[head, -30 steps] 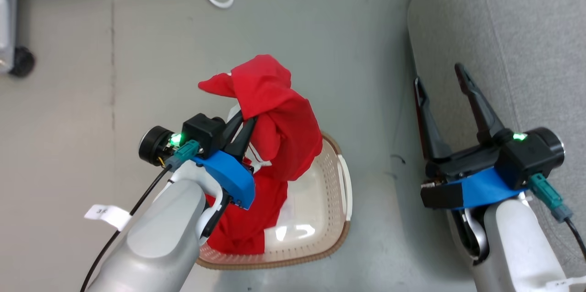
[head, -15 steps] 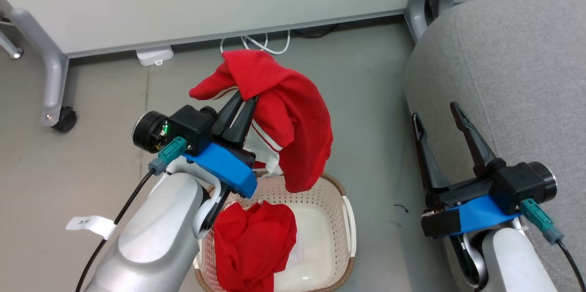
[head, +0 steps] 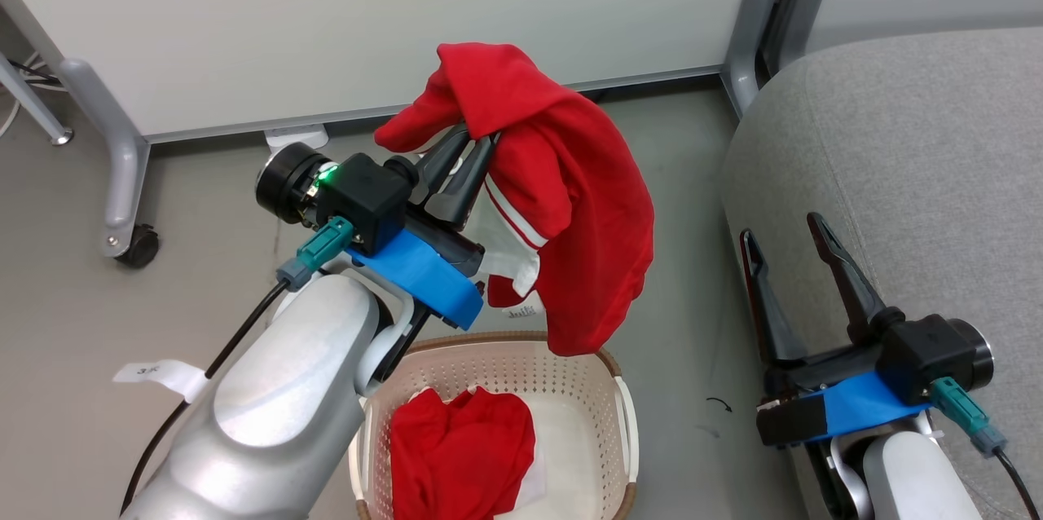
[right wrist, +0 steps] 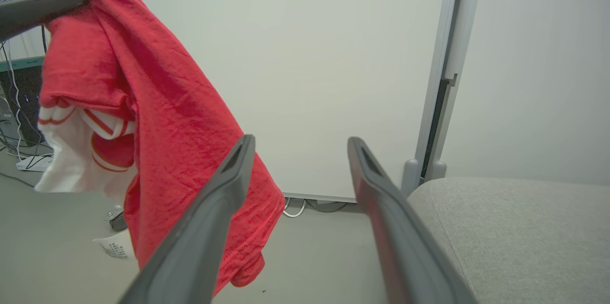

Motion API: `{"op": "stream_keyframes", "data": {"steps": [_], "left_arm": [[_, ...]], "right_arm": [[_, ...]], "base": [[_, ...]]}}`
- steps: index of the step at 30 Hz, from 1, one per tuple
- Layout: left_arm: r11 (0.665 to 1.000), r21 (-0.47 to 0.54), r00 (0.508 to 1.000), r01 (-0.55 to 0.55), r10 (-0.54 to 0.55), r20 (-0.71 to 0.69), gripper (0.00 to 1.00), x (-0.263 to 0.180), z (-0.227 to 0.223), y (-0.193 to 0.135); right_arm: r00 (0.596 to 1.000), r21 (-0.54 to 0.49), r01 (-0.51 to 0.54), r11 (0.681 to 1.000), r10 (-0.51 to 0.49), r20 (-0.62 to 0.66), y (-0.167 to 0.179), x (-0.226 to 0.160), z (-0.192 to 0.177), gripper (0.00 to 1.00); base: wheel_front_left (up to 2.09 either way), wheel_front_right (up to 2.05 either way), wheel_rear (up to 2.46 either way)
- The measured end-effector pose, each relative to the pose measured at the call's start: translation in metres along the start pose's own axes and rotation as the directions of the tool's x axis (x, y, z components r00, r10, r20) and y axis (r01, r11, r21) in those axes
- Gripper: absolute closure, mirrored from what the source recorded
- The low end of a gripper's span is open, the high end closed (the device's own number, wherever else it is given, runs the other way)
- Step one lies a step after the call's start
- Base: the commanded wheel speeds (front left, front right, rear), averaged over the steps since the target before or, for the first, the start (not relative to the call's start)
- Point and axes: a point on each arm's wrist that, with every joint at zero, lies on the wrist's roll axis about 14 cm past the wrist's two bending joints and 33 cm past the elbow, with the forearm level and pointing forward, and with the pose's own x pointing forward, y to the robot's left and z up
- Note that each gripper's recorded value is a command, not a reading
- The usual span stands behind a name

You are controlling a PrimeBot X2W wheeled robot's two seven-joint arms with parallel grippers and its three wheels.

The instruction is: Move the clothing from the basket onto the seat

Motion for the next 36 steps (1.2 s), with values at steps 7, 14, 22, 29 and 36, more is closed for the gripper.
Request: {"op": "stream_keyframes", "data": {"steps": [7,14,22,29,36], "left_arm": [[1.000,0.013,1.000,0.016,-0.016,0.014,1.00,-0.002,0.008,-0.004],[1.000,0.011,1.000,0.023,-0.024,0.012,1.00,-0.002,0.008,-0.007],[0.999,0.010,0.999,0.033,-0.033,0.015,1.00,-0.002,0.009,-0.012],[0.999,0.005,0.999,0.050,-0.050,0.011,1.00,-0.003,0.006,-0.022],[0.997,0.008,0.997,0.075,-0.075,0.004,1.00,-0.002,0.004,-0.030]], "right_arm": [[1.000,0.000,-0.021,1.000,0.021,0.021,0.007,0.001,0.007,0.00],[0.984,-0.095,-0.144,0.985,0.153,0.095,0.036,0.023,0.035,0.00],[0.936,-0.223,-0.305,0.926,0.334,0.107,0.066,0.050,0.049,0.00],[0.899,-0.267,-0.406,0.874,0.434,0.053,0.086,0.064,0.040,0.00],[0.872,-0.255,-0.483,0.838,0.485,-0.061,0.096,0.068,0.007,0.00]], "base": [[0.00,0.00,0.00],[0.00,0.00,0.00],[0.00,0.00,0.00],[0.00,0.00,0.00],[0.00,0.00,0.00]]}}
